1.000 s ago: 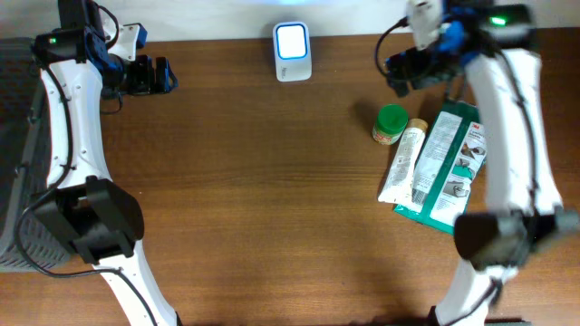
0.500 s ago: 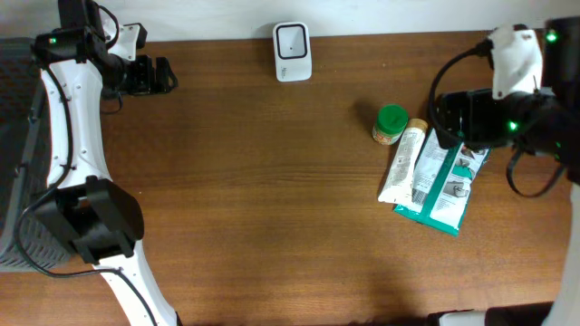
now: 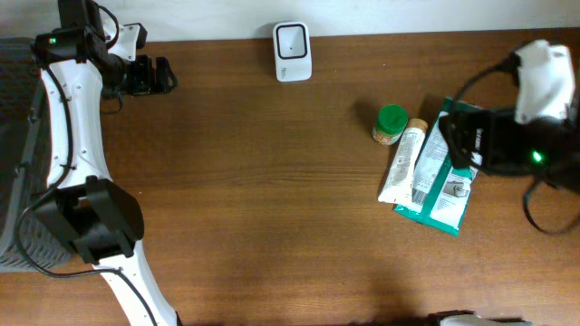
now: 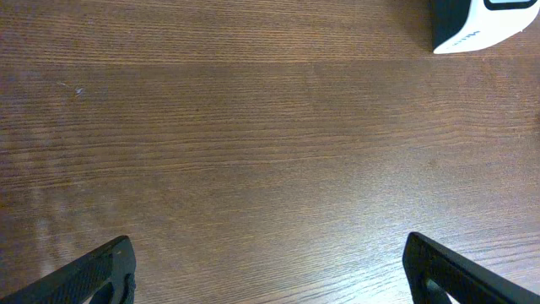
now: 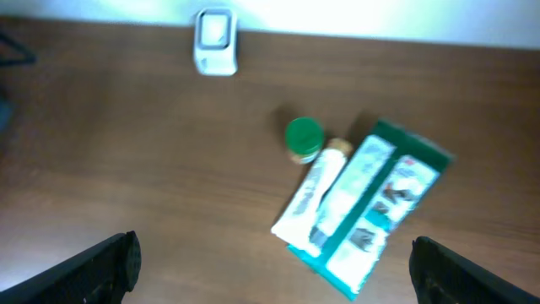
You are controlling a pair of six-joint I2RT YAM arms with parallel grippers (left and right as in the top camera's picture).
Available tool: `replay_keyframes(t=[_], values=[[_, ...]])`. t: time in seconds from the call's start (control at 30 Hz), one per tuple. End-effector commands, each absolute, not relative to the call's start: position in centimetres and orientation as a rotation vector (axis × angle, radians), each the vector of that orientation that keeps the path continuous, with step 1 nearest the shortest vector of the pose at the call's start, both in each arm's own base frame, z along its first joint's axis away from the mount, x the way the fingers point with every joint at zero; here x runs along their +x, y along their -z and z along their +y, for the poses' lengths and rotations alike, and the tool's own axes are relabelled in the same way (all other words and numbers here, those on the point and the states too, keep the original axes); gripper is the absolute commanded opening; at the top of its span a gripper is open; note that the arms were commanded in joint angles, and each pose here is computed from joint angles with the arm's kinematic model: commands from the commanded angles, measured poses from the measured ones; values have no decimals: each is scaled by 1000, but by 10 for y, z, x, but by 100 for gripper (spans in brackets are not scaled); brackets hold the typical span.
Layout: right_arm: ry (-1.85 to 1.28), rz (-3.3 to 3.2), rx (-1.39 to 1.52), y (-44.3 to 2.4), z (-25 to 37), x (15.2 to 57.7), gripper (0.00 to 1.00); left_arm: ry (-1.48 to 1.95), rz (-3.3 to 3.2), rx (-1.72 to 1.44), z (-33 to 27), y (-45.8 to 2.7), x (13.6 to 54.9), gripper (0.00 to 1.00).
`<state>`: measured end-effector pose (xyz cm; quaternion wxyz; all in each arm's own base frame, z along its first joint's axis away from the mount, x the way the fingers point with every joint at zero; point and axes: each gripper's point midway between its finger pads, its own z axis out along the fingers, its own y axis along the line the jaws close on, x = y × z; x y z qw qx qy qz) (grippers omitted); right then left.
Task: Scan the item barcode
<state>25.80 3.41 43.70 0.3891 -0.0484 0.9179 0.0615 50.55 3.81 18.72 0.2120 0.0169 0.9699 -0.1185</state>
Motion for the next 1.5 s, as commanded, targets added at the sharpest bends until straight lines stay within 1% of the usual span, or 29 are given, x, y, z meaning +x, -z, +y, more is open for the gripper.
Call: replay_keyframes(t=[0.0, 0.13, 0.23, 0.37, 0.47, 0.67, 0.87, 1.03, 1.07, 1.47], values=[[58, 2250, -24, -453, 1, 239, 98, 340, 2668, 35, 40, -197, 507, 99], [102, 2089, -92, -466, 0, 246, 98, 340, 2668, 35, 40, -197, 507, 99], [106, 1958, -101, -451, 2, 258, 98, 340, 2668, 35, 40, -197, 507, 99], [76, 1764, -98, -403, 7, 264, 98, 340, 2668, 35, 40, -197, 507, 99], [18, 1619, -134, -355, 15, 258, 98, 340, 2668, 35, 40, -197, 507, 99], [14, 1431, -135, -280, 17, 245, 98, 340, 2668, 35, 40, -197, 507, 99], [-8, 1413, -160, -226, 23, 239, 98, 340, 2668, 35, 40, -197, 507, 99], [-89, 1592, -231, -166, 38, 243, 98, 340, 2668, 35, 40, -197, 507, 99], [-94, 1616, -234, -160, 38, 243, 98, 340, 2668, 35, 40, -197, 507, 99], [-92, 1616, -233, -160, 38, 243, 98, 340, 2668, 35, 40, -197, 507, 99]])
